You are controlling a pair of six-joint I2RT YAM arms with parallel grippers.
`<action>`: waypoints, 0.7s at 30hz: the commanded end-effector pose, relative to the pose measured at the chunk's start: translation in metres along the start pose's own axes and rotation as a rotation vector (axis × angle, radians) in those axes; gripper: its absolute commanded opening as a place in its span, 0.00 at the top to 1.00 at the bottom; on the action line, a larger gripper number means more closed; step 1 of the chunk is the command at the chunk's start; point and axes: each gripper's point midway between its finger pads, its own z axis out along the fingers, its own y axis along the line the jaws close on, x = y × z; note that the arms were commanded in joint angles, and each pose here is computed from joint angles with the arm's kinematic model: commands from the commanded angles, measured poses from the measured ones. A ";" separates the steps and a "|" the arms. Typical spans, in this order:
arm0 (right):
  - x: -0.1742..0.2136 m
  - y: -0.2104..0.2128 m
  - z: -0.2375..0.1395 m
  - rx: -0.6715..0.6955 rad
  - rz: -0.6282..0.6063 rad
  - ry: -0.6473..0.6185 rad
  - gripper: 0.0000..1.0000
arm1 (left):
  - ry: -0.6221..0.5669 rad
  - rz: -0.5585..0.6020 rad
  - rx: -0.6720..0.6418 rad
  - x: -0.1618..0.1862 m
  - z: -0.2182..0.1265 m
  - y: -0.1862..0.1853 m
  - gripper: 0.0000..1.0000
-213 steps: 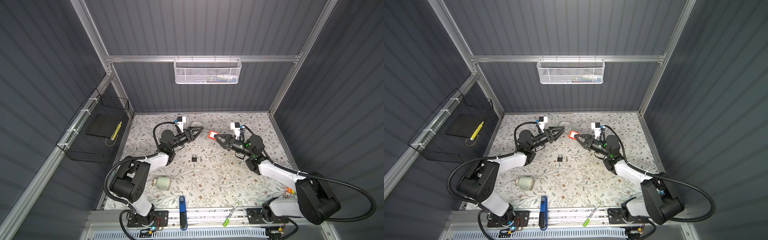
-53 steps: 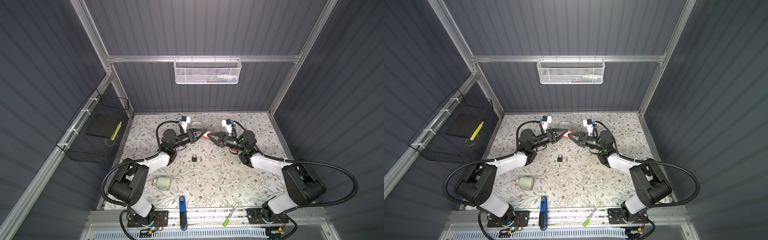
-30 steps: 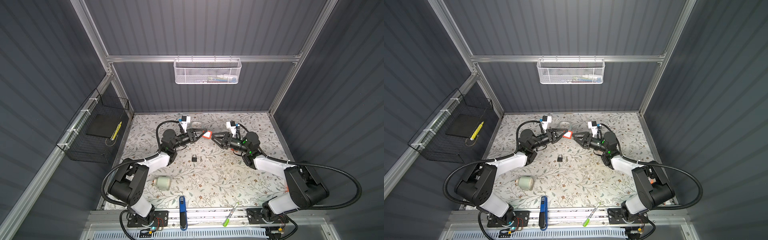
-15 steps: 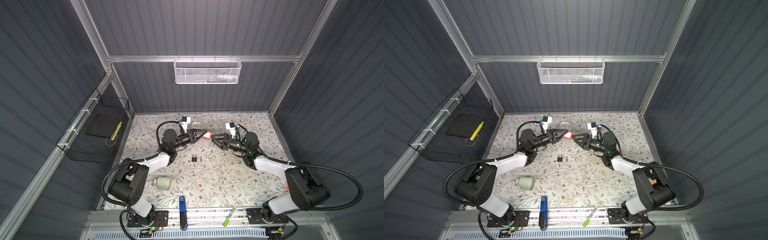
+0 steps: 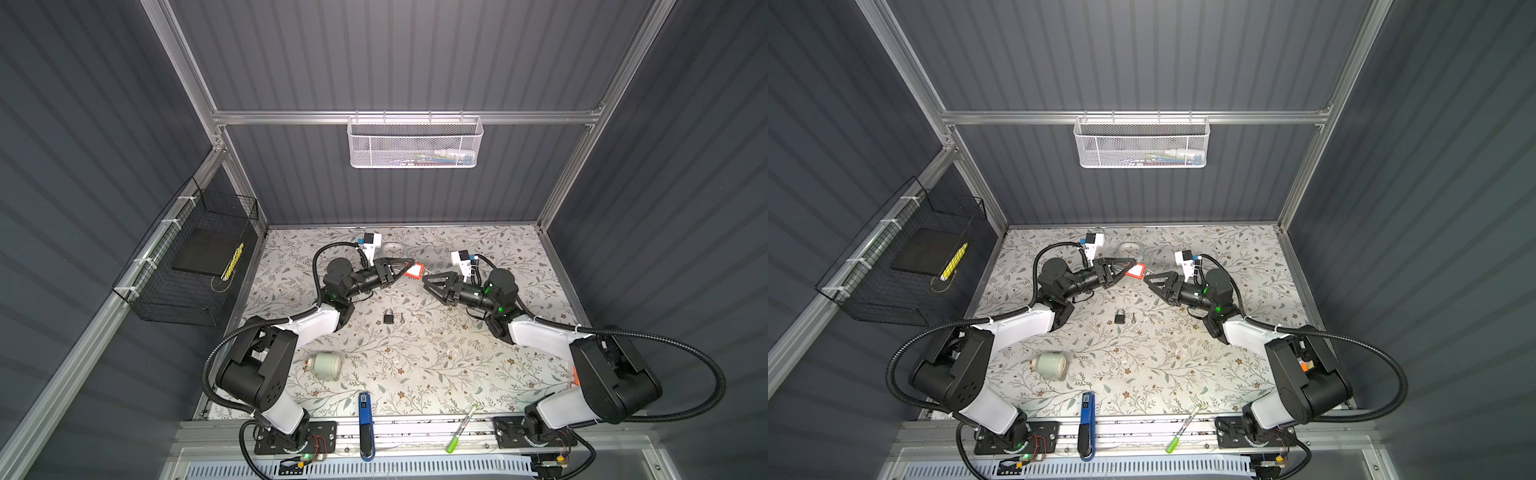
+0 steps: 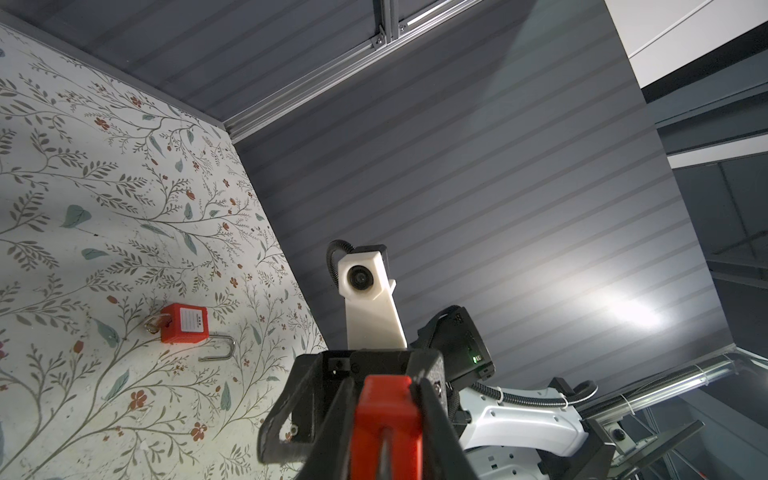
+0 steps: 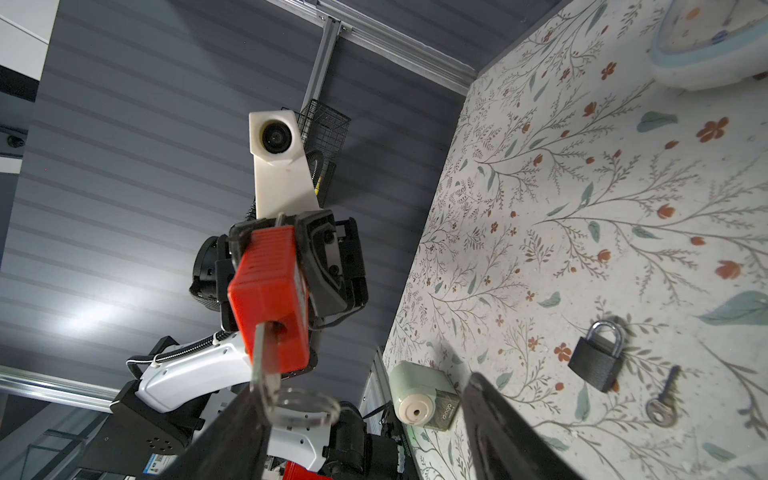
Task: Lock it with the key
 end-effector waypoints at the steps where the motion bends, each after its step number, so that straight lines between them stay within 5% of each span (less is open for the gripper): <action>1: 0.005 0.010 -0.008 -0.001 -0.065 0.000 0.26 | -0.011 0.076 0.059 -0.006 0.001 -0.023 1.00; 14: -0.013 0.042 -0.045 0.037 -0.222 -0.040 0.26 | -0.009 0.065 0.056 -0.005 0.002 -0.019 1.00; 21: -0.027 0.047 -0.032 0.009 -0.228 0.000 0.40 | -0.002 0.059 0.058 -0.004 0.002 -0.018 1.00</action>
